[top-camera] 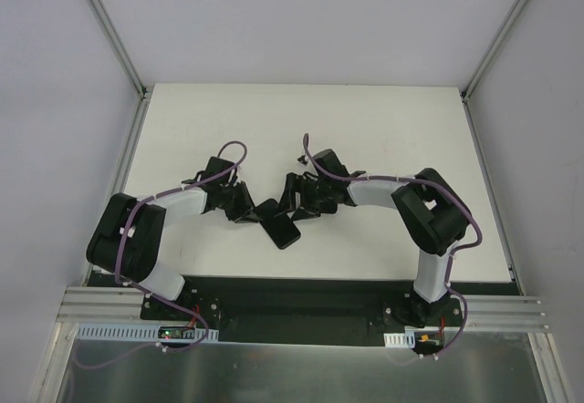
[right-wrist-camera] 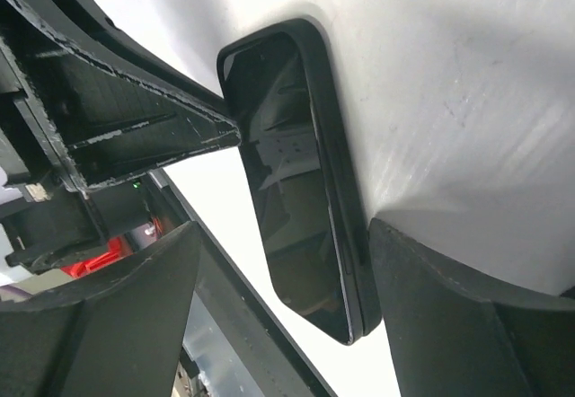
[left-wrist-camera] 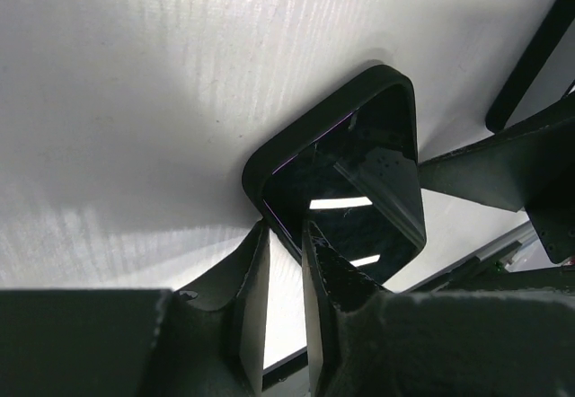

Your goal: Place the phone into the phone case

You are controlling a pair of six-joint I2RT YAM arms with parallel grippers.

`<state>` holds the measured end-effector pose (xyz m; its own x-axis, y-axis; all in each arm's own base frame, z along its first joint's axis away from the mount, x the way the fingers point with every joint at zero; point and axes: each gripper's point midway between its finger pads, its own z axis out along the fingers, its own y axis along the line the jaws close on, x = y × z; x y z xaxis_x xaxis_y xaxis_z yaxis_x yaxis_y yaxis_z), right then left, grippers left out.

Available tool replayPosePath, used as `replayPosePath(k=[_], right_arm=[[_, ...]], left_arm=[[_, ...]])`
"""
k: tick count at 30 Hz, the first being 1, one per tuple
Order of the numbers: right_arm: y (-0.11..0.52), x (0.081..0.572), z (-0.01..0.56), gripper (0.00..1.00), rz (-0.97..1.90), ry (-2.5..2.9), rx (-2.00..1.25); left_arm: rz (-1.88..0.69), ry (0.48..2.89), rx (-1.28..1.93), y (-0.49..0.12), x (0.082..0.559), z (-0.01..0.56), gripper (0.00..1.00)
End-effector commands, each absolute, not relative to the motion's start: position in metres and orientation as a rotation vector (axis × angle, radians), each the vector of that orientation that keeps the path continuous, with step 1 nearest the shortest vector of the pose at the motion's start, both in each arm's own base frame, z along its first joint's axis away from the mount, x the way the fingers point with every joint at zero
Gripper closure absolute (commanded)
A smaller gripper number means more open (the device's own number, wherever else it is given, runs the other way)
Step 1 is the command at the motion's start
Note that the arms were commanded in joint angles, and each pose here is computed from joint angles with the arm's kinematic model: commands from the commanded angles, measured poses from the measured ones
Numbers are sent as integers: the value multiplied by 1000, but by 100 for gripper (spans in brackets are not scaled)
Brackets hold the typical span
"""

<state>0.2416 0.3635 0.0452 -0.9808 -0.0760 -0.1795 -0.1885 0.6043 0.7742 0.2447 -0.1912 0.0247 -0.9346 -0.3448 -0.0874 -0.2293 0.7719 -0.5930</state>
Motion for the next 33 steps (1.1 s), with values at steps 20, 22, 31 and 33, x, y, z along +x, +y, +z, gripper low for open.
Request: replayPosePath(k=[20, 22, 31, 33], right_arm=[[378, 225, 81, 21, 1639, 2581, -286], [384, 229, 98, 21, 1740, 2480, -311], [387, 232, 111, 25, 1886, 2399, -235], [387, 232, 111, 26, 1899, 2390, -227]], left_arm=[[-1176, 2802, -233, -226, 237, 38, 89], [-1200, 2801, -233, -228, 237, 40, 89], [-1298, 2775, -227, -235, 234, 45, 90], [-1323, 2769, -227, -237, 234, 48, 90]])
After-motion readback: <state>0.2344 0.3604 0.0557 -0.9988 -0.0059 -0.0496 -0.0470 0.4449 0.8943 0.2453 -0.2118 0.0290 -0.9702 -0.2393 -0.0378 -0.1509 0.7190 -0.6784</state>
